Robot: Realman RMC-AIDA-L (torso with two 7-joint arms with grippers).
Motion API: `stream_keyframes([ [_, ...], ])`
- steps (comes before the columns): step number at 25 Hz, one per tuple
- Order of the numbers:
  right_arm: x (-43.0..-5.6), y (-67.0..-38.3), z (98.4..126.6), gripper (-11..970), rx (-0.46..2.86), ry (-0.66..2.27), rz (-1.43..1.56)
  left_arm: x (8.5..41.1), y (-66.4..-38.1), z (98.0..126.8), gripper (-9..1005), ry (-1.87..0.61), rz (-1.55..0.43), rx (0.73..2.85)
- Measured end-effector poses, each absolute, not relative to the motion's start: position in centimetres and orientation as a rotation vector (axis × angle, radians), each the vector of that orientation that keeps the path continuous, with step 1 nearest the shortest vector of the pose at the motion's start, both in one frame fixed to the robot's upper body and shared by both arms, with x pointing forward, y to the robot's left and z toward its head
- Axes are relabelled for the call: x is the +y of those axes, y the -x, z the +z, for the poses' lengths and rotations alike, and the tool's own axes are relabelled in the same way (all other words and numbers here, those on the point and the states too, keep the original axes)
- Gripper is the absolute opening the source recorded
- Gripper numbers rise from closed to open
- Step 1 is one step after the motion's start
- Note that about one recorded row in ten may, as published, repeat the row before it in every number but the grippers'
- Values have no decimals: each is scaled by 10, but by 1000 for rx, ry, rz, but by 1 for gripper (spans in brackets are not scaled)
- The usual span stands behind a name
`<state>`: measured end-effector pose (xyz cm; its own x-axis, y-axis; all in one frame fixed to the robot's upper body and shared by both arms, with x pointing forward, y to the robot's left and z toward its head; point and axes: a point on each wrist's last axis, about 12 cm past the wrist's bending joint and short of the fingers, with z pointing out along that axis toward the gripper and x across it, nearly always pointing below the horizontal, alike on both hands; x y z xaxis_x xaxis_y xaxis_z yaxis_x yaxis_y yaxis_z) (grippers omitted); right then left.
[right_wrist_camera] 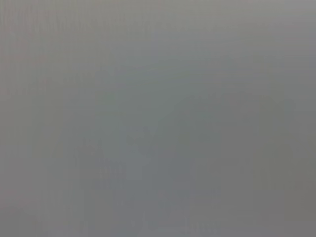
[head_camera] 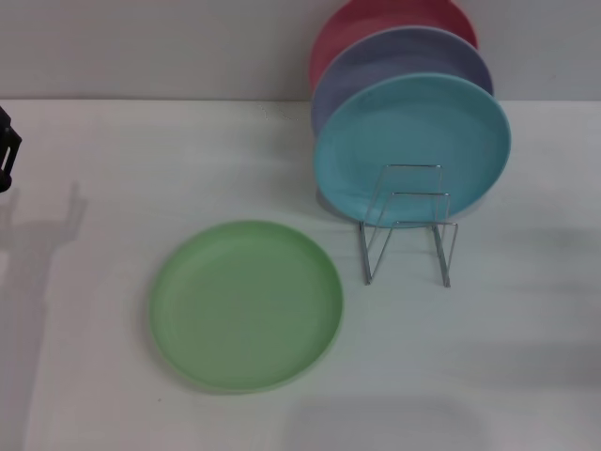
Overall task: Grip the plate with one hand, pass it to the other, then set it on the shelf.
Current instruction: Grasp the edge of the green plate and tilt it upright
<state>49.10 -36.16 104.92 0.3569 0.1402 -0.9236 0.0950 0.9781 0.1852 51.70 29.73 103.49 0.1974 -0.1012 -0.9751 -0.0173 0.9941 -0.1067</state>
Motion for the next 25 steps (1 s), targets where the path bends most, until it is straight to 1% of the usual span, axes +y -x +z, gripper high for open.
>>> stream_keyframes([
  [6,-359,-488,1047,758,1213,-233,43,295,-509,1034,832,68,-73,1357],
  [10,-356,-489,1046,758,1214,-235,48,288,-506,1030,831,-3,-97,1378],
  [14,-357,-489,1045,757,1219,-234,43,285,-510,1029,830,-45,-91,1402],
  [15,-357,-488,1045,757,1223,-235,40,283,-517,1029,829,-62,-72,1421],
  [17,-359,-485,1043,757,1227,-238,34,282,-522,1029,829,-70,-58,1436],
  [19,-359,-484,1043,757,1229,-239,32,281,-540,1032,829,-83,-31,1473],
  [20,-360,-482,1042,756,1232,-241,29,279,-558,1035,829,-84,-32,1533],
  [21,-360,-482,1042,756,1232,-241,29,279,-558,1035,829,-84,-32,1533],
  [24,-361,-480,1041,756,1232,-244,26,275,-584,1044,828,-89,-89,1639],
  [25,-361,-478,1041,756,1232,-245,24,272,-594,1052,828,-91,-140,1688],
])
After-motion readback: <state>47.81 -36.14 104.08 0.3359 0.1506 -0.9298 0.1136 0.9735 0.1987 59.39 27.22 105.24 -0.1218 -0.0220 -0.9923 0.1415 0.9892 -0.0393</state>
